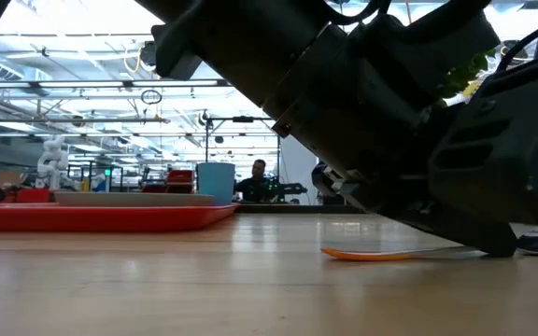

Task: Pick and place plate/cup/fork/spoon on tray
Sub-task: Put the orange spoon on the red serving tray to the right of the orange fork

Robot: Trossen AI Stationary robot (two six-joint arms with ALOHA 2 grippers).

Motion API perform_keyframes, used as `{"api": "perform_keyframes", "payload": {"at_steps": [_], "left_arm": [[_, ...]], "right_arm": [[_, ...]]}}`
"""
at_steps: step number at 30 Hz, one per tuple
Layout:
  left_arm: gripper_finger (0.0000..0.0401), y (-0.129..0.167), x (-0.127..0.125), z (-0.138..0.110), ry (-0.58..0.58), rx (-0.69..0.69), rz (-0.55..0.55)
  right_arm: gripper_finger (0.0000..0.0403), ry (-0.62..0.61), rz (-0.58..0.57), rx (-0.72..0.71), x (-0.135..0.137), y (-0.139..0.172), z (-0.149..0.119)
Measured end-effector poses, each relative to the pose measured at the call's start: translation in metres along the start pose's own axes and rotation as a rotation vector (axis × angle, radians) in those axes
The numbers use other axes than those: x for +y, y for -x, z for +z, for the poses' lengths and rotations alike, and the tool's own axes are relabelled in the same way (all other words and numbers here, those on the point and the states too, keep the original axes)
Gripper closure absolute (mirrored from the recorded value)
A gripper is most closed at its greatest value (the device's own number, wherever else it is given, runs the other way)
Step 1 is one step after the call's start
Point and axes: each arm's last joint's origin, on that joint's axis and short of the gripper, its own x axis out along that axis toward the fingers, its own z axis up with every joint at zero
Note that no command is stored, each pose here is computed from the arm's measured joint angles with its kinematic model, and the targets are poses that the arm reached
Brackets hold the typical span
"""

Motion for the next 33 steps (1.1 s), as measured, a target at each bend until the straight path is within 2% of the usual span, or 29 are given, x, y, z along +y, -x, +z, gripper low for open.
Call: {"api": "perform_keyframes", "payload": {"at_steps": [8, 23, 33], "left_arm": [[0.039, 0.004, 0.002, 0.004, -0.057, 0.023, -0.034], [0.0394, 0.054, 0.018, 0.032, -0.148, 0.163, 0.007], [0.0396, 0.104, 0.043, 0.042, -0.223, 0.388, 0.076]], "right_arm": [[0.033, -0.021, 0.009, -0.083, 0.0, 0.015, 0.012], [0.033, -0.075, 0.008, -0.095, -0.001, 0.033, 0.016], [0.033, -0.081, 0.006, -0.08, -0.001, 0.033, 0.014]]}}
